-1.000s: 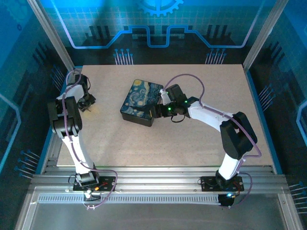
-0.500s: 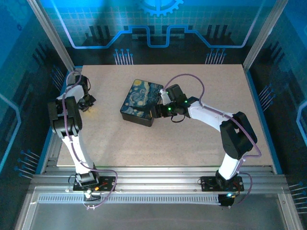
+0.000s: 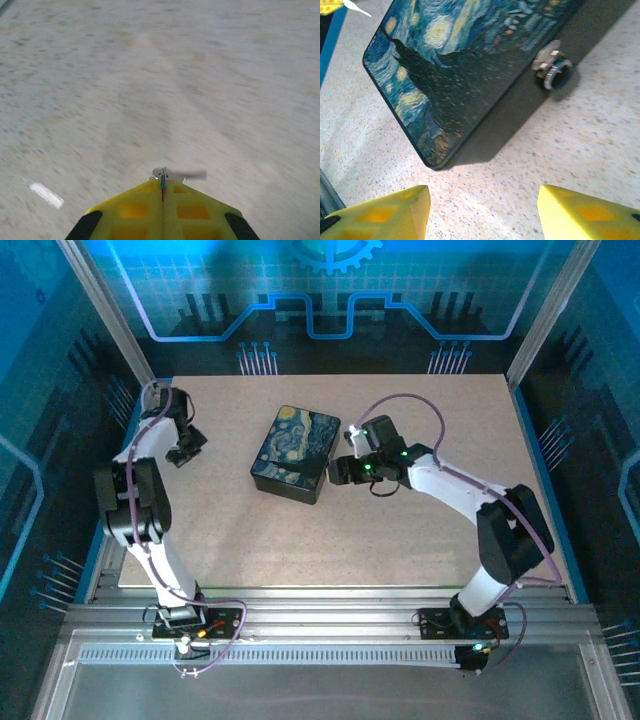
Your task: Unlock the padlock with the key
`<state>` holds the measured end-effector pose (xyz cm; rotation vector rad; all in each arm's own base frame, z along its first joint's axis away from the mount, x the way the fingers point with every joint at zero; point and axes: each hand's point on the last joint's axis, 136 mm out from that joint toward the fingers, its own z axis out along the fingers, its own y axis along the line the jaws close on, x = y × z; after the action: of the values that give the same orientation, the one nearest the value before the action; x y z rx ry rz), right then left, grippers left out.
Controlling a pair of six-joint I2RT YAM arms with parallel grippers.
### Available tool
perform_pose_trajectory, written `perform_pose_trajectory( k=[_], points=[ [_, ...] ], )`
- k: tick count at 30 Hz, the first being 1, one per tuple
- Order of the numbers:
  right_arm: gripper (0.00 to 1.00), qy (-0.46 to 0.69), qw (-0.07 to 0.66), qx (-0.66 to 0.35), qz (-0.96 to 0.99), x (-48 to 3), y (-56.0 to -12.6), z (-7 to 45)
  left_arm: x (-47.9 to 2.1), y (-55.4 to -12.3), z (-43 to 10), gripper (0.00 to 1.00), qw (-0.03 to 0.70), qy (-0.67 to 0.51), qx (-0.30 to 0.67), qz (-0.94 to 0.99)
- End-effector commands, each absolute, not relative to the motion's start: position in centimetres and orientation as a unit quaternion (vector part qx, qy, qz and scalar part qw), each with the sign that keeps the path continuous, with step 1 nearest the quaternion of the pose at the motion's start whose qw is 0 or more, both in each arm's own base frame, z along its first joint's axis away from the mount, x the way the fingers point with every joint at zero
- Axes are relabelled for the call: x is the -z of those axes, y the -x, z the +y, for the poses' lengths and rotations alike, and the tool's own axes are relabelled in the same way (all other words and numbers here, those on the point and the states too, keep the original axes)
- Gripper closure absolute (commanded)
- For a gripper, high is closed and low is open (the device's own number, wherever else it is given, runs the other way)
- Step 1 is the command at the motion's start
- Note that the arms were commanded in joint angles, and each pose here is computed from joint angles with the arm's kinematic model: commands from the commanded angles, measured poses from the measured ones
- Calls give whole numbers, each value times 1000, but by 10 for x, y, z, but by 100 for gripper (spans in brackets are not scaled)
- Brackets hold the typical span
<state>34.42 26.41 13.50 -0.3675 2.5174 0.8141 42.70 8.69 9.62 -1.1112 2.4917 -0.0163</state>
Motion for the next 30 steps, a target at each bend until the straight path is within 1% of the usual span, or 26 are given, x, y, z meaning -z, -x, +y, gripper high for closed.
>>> perform_pose_trajectory(
  k=[1,6,9,11,13,15,20,25,30],
  points=[
    [40,110,242,-282,922,-142,-342,233,-152,-426,27,99,245,324,64,912],
    [39,60,245,-257,933,-140,-337,187,-219,-421,-73,99,299,204,123,924],
    [39,15,239,-243,940,-129,-332,158,-239,-411,-143,99,303,124,172,929],
    [39,-13,237,-236,942,-124,-328,143,-238,-400,-191,99,289,69,197,934],
    [39,-37,232,-232,944,-118,-323,129,-228,-387,-234,99,272,23,211,938],
    [39,-62,220,-222,948,-107,-313,114,-207,-373,-277,99,249,-19,218,943],
    [44,-131,197,-182,954,-87,-296,74,-154,-349,-348,100,207,-83,211,952],
    [46,-161,195,-183,950,-80,-286,59,-112,-332,-397,100,183,-111,216,953],
    [46,-162,188,-183,951,-75,-280,58,-78,-320,-421,98,163,-116,211,957]
  ],
)
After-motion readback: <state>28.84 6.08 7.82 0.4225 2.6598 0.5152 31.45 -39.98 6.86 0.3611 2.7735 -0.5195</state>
